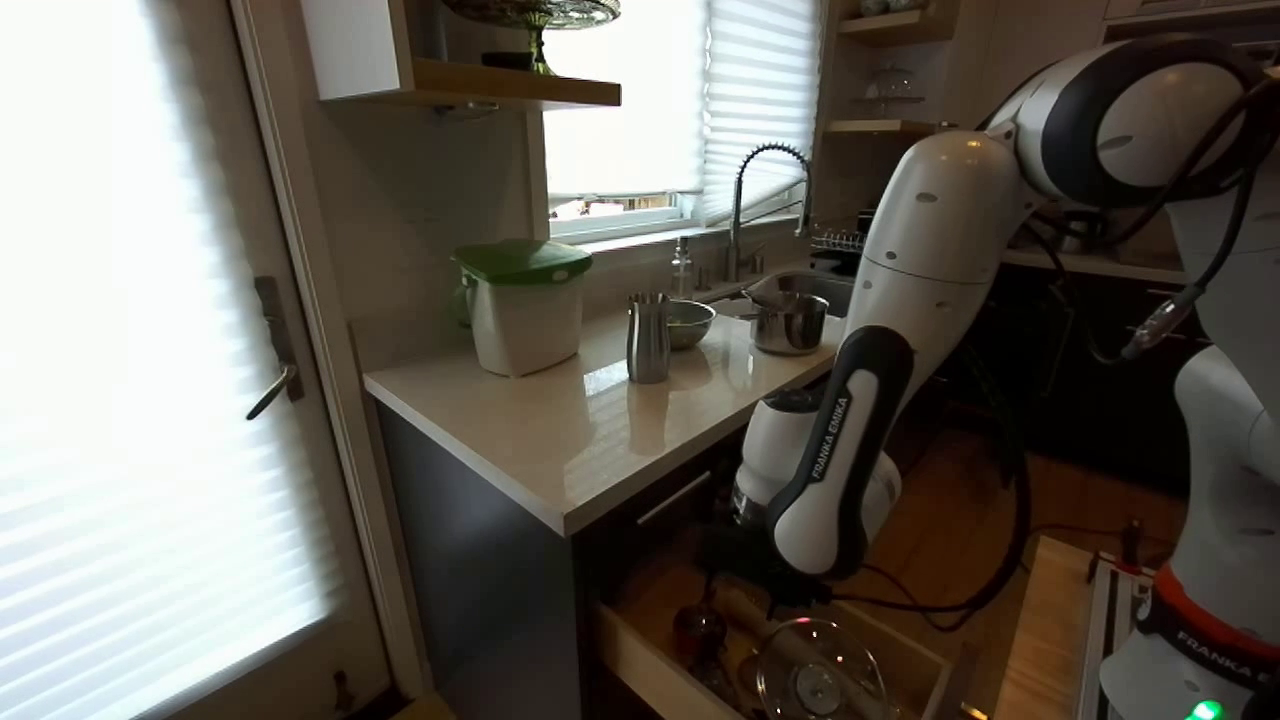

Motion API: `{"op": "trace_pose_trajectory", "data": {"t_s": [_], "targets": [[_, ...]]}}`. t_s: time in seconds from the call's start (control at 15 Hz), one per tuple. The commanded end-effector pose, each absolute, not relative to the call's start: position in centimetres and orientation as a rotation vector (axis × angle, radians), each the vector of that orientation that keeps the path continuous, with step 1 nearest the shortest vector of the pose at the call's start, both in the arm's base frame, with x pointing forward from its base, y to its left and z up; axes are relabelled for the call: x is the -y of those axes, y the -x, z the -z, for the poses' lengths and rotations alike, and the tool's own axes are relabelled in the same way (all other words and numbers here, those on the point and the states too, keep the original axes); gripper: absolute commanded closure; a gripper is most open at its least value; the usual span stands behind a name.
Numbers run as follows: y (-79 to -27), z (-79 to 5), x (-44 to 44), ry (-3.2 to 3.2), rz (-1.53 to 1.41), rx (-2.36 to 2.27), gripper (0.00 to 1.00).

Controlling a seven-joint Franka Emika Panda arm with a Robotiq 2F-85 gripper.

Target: Remove one measuring cup from the open drawer and put it on the counter

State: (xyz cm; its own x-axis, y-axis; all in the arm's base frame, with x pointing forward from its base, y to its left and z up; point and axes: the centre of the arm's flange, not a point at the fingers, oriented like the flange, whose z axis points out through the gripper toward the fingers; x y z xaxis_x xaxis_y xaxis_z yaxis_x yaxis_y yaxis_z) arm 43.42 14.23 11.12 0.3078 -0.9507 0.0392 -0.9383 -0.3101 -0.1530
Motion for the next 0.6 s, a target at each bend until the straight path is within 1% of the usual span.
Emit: {"op": "trace_pose_trajectory", "data": {"t_s": [0.0, 0.07, 0.13, 0.2, 0.33, 0.47, 0.53], "targets": [[-43.8, -9.9, -13.1, 2.360, 0.187, -1.942, 0.03], [-43.9, -9.6, -13.0, 2.343, 0.183, -1.962, 0.13], [-44.0, -9.2, -13.2, 2.331, 0.184, -1.979, 0.18], [-44.2, -9.0, -13.3, 2.319, 0.182, -1.991, 0.31], [-44.6, -8.8, -13.5, 2.293, 0.184, -2.017, 0.46], [-45.4, -8.6, -13.6, 2.266, 0.191, -2.039, 0.53], [-45.8, -8.6, -13.7, 2.253, 0.191, -2.048, 0.58]]}}
